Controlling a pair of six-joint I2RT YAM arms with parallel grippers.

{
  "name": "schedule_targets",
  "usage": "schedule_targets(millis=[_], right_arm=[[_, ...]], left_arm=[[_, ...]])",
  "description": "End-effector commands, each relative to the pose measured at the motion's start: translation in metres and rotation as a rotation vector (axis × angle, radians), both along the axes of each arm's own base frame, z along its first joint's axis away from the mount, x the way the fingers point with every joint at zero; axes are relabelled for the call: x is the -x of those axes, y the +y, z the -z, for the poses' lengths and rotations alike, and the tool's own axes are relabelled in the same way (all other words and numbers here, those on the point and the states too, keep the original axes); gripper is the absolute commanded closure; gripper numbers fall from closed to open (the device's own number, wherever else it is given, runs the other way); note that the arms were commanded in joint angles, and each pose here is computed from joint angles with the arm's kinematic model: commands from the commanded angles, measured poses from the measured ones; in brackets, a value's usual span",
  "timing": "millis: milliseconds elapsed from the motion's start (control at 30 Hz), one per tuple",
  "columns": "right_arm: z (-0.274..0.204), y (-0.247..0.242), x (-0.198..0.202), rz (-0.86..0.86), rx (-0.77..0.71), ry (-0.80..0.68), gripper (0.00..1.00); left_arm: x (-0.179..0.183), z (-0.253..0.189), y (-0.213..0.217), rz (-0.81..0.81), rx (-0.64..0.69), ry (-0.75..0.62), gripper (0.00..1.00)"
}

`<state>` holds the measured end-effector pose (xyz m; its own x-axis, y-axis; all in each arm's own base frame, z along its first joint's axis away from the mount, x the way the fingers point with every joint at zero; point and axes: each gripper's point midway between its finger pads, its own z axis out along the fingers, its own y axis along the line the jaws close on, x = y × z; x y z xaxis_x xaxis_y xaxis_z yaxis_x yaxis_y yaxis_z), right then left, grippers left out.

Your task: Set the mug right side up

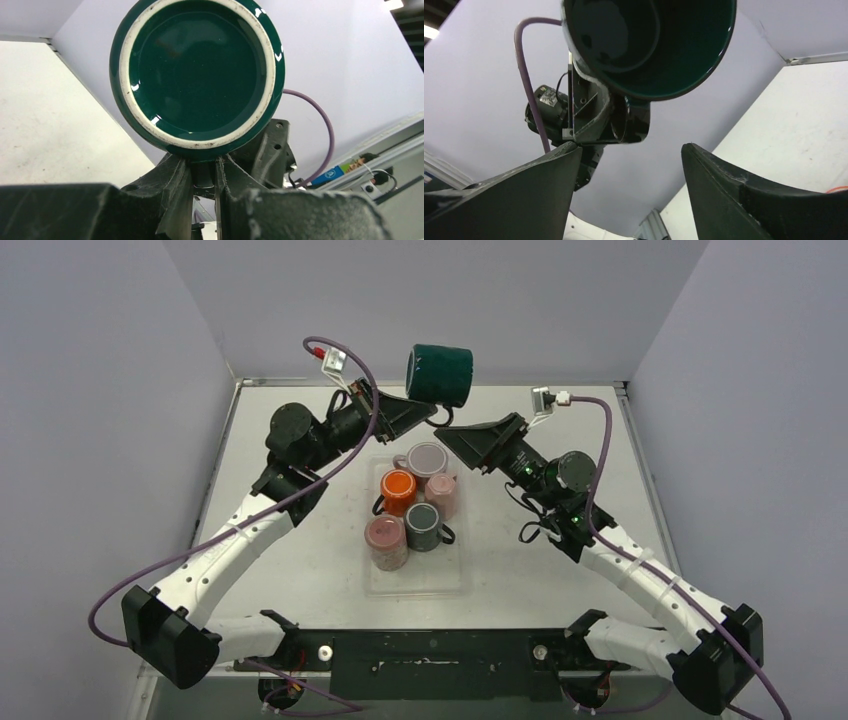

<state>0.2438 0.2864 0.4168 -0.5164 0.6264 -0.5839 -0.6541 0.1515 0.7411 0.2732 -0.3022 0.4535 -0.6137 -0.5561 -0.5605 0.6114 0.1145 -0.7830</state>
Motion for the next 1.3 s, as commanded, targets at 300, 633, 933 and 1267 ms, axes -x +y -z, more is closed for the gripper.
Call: schedule_targets(millis=[300, 633, 933, 1267], right_arm=[[-0.058, -0.001, -0.001, -0.037, -0.2, -0.049, 0.62], [-0.064, -0.001, -0.008, -0.03, -0.21, -0.056, 0.78], [-0.071, -0.005, -0.009, 0.028, -0.161, -0.162, 0.95], [-0.094, -0.032, -0.012, 0.242, -0.067, -0.35, 0.95]], left_arm=[[0.045, -0.078, 0.014, 0.097, 0.147, -0.257, 1.0], [0.051, -0.079, 0.016, 0.111, 0.156, -0.277, 1.0], [0.053, -0.078, 0.018, 0.101, 0.167, -0.291, 0.89], [0.045, -0.07, 0.026, 0.019, 0.175, -0.293, 0.32]])
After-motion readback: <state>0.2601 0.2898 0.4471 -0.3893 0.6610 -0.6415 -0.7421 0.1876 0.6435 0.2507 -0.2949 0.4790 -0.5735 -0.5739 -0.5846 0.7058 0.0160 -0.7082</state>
